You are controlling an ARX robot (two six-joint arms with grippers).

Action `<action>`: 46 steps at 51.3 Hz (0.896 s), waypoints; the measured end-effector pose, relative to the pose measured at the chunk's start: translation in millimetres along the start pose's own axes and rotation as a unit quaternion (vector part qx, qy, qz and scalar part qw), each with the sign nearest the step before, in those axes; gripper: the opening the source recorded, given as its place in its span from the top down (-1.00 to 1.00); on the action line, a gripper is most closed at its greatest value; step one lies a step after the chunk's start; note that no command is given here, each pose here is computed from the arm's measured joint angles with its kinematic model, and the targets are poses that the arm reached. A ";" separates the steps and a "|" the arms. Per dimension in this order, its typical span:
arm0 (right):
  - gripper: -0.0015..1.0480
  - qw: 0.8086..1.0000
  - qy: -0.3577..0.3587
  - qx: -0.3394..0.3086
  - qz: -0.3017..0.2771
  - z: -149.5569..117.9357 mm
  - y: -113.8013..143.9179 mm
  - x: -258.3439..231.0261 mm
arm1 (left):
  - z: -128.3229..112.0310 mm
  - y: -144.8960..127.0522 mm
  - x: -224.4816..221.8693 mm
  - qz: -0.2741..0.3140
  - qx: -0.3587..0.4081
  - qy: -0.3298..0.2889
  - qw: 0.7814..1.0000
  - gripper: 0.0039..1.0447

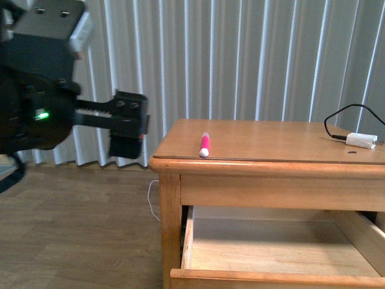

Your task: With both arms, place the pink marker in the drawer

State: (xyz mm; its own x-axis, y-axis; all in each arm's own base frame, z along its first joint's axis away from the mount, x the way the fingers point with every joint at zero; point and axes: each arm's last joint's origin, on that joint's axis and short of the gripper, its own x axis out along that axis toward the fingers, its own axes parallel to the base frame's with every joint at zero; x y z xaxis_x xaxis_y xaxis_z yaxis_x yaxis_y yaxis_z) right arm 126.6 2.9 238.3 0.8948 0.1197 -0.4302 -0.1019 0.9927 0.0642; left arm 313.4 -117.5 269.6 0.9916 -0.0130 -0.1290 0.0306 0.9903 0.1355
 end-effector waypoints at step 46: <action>-0.83 1.000 0.000 0.000 0.000 0.0 0.0 0.0 | 23.6 -95.7 152.5 -0.105 -0.029 0.113 0.988 -0.88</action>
State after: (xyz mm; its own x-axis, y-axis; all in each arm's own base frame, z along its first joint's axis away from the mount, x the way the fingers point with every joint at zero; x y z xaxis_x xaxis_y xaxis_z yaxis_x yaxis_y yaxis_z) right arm 126.6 2.9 238.3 0.8948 0.1197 -0.4302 -0.1019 0.9927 0.0642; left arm 464.6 -217.5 260.2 0.9101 -0.1944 -0.3660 0.2190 0.9754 0.0265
